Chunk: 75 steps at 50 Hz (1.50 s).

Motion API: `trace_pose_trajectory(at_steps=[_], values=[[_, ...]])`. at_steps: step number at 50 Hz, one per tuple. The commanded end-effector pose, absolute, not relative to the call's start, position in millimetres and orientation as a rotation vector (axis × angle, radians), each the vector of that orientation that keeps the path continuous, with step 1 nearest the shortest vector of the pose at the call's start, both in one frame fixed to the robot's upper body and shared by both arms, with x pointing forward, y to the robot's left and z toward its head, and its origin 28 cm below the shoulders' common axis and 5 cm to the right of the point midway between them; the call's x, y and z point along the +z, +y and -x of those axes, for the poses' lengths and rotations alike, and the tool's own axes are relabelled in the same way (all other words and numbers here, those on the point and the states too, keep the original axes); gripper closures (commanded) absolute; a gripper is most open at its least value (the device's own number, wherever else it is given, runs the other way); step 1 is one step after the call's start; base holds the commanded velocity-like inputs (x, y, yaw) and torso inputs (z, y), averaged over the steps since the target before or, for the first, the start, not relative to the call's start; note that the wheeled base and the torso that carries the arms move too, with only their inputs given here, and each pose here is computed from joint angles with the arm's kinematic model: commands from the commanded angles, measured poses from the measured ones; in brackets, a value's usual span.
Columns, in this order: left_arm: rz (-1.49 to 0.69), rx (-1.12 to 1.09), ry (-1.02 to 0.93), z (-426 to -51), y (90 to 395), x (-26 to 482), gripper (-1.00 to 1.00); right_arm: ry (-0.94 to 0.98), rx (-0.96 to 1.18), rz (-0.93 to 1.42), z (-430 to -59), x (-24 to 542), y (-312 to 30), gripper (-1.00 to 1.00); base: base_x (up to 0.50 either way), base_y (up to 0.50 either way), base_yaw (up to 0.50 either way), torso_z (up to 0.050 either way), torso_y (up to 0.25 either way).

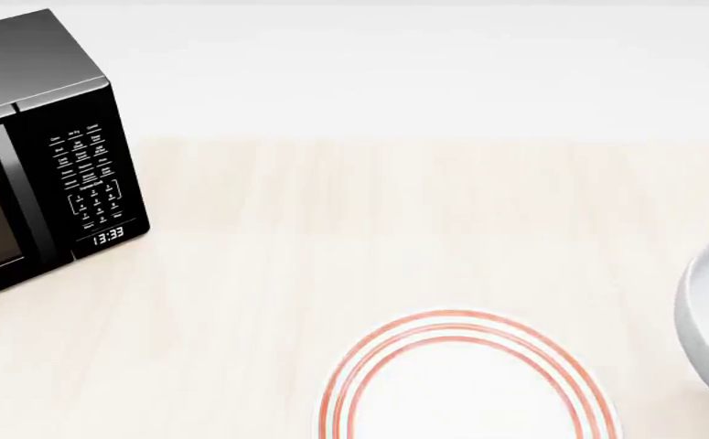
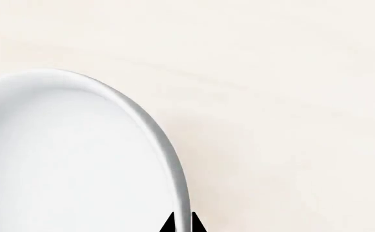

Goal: Put the white bowl to the right of the plate.

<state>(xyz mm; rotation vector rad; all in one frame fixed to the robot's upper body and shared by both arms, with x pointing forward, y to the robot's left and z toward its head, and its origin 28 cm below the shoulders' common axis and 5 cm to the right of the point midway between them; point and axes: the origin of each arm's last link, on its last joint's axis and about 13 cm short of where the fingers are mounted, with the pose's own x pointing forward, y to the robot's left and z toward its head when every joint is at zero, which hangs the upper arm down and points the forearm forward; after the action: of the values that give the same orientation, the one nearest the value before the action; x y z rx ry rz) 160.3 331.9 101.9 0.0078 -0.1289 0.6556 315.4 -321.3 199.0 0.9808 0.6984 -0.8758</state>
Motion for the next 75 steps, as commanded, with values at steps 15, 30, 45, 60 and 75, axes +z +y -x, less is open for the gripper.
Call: trace_pose_trajectory(at_steps=[15, 30, 45, 60, 75], values=[[-0.013, 0.657, -0.131, -158.4, 331.1, 102.0, -1.0, 0.708, -0.919, -1.019, -311.5, 171.4, -334.2, 1.0, 0.0, 0.0, 0.0, 0.0, 0.0], [-0.016, 0.657, -0.128, -158.9, 330.9, 101.6, -1.0, 0.714, -0.944, -1.01, -311.0, 164.6, -336.7, 1.0, 0.0, 0.0, 0.0, 0.0, 0.001], [-0.018, 0.656, -0.129, -158.1, 330.4, 101.2, -1.0, 0.68, -0.943, -0.968, -311.5, 167.6, -337.2, -1.0, 0.0, 0.0, 0.0, 0.0, 0.0], [-0.018, 0.653, -0.13, -157.4, 330.0, 101.9, -1.0, 0.475, -1.03, -0.792, -296.6, 204.0, -324.3, -1.0, 0.0, 0.0, 0.0, 0.0, 0.0], [-0.024, 0.631, -0.148, -153.0, 325.8, 104.2, -1.0, -0.013, -1.043, -0.47, -250.5, 283.3, -265.4, -1.0, 0.0, 0.0, 0.0, 0.0, 0.0]])
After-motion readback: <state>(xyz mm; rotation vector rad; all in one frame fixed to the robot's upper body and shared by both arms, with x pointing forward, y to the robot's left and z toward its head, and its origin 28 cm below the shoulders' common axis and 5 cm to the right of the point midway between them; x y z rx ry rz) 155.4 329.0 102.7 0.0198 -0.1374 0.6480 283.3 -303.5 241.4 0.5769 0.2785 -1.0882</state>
